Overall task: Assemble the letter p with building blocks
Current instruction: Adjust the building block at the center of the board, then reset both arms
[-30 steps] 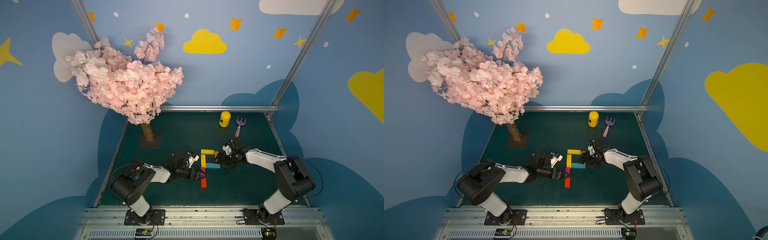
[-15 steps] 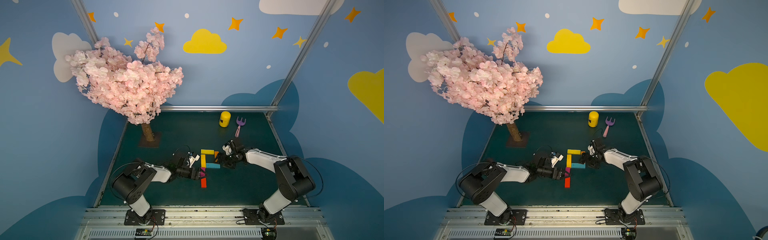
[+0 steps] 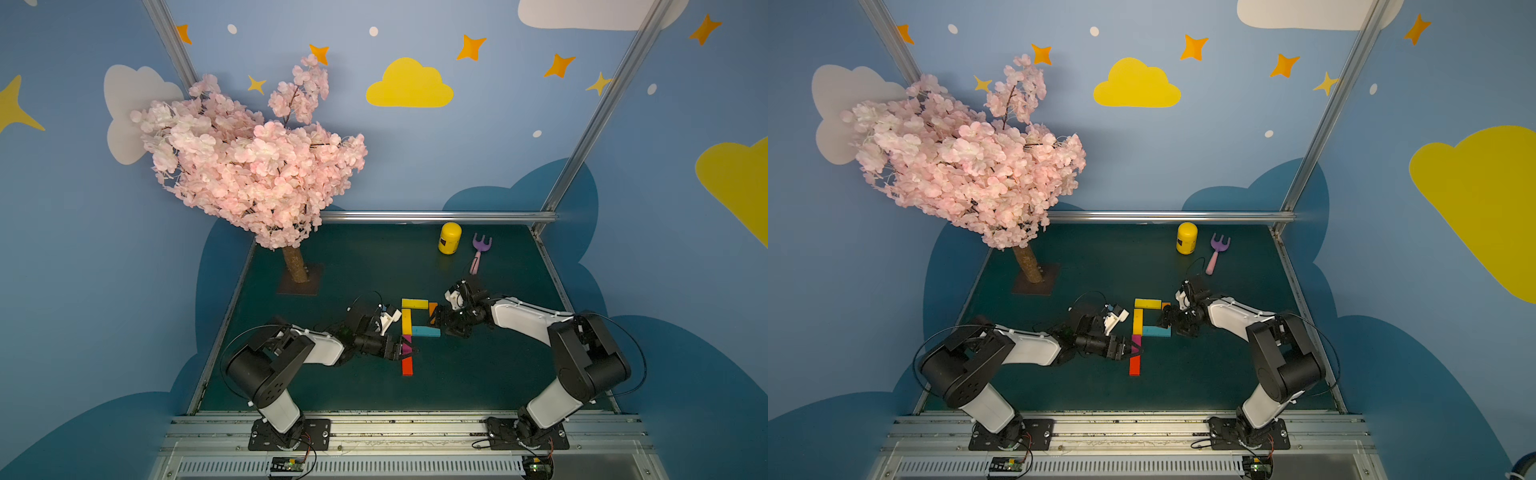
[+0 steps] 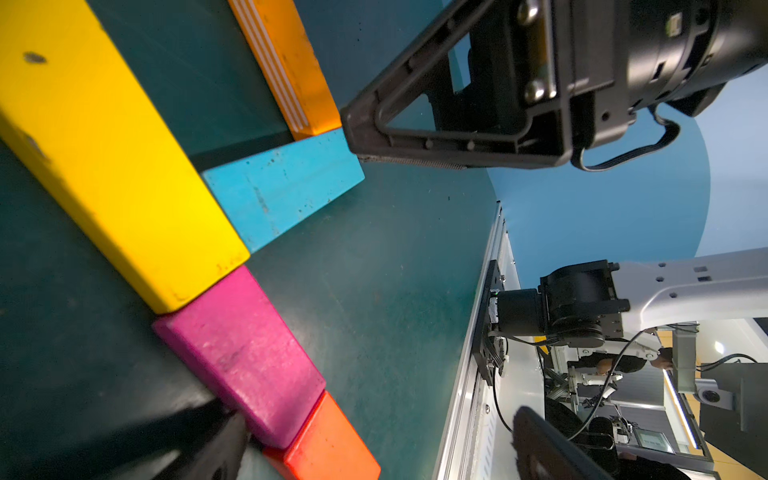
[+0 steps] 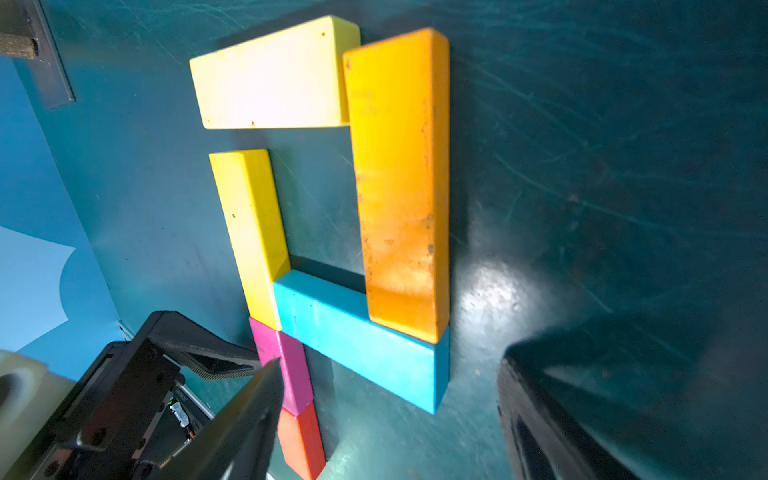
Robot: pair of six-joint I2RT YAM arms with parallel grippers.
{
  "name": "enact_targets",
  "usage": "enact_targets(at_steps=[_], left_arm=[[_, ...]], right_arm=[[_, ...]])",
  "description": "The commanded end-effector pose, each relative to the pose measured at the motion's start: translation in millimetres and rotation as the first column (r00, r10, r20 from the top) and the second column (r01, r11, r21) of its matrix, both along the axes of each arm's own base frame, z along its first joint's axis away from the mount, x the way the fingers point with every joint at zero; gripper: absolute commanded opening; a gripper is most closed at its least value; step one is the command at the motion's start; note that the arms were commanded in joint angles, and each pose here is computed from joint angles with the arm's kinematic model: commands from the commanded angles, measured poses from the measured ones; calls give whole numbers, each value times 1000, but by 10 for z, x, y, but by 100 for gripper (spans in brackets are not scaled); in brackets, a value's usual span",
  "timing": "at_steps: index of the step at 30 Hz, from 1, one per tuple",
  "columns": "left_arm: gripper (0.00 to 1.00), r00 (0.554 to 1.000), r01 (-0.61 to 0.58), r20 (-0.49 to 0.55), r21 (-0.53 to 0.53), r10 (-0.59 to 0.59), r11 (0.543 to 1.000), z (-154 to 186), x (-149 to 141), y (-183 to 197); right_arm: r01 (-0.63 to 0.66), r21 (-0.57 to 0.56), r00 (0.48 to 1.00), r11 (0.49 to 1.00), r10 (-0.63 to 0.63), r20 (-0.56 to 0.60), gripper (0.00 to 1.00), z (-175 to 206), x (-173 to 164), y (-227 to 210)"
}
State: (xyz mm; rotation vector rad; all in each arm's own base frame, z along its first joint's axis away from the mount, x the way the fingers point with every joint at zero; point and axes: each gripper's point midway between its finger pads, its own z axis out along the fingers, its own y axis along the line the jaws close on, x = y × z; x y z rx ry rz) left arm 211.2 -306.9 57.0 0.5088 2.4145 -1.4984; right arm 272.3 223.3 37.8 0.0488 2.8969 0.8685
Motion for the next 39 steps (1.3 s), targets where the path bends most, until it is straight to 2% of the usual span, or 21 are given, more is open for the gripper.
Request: enact_targets(at_steps=[1, 6, 9, 13, 17, 21, 23, 26, 29, 31, 34, 37, 39], left_arm=[[100, 1000, -8, 20, 7, 8, 1000, 13, 41, -14], [100, 994, -68, 94, 96, 59, 993, 35, 168, 127], [100, 978, -122, 185, 145, 95, 982, 235, 329, 261], [100, 933, -208, 329, 159, 147, 965, 702, 605, 477], [100, 860, -333, 457, 162, 229, 929, 1078, 912, 825], [100, 777, -496, 492, 94, 392, 863, 1239, 1268, 1294], [100, 738, -546, 523, 92, 426, 833, 1241, 1387, 1497], [100, 689, -638, 552, 153, 470, 755, 1116, 1536, 1891], [100, 611, -721, 564, 106, 555, 685, 1024, 1636, 2261], [100, 573, -765, 579, 125, 579, 632, 927, 1671, 2500], [100, 513, -810, 602, 102, 612, 578, 861, 1684, 2731], [100, 482, -834, 605, 97, 634, 543, 809, 1692, 2889], [100, 467, -846, 605, 94, 645, 525, 796, 1716, 2974]], right_arm=[[0, -14, 1000, 1000, 0, -3, 81, -3, -66, -36], [-2, -38, 999, 999, 4, 48, 81, 150, -42, -92], [-12, -77, 994, 997, 20, 110, 81, 358, -7, -174], [-6, -106, 980, 994, 27, 196, 82, 681, 53, -285], [28, -127, 965, 992, 7, 263, 83, 899, 124, -430], [94, -190, 933, 977, -20, 359, 85, 1092, 261, -729], [125, -182, 914, 975, -42, 404, 86, 1230, 348, -877], [180, -136, 884, 974, -100, 456, 88, 1397, 492, -1126], [253, -90, 856, 963, -180, 484, 88, 1446, 616, -1409], [294, -56, 834, 954, -227, 503, 89, 1445, 678, -1575], [359, -28, 782, 933, -284, 555, 89, 1423, 755, -1780], [420, -68, 713, 905, -282, 642, 89, 1417, 797, -1972], [483, -117, 644, 868, -261, 719, 89, 1393, 820, -2154]])
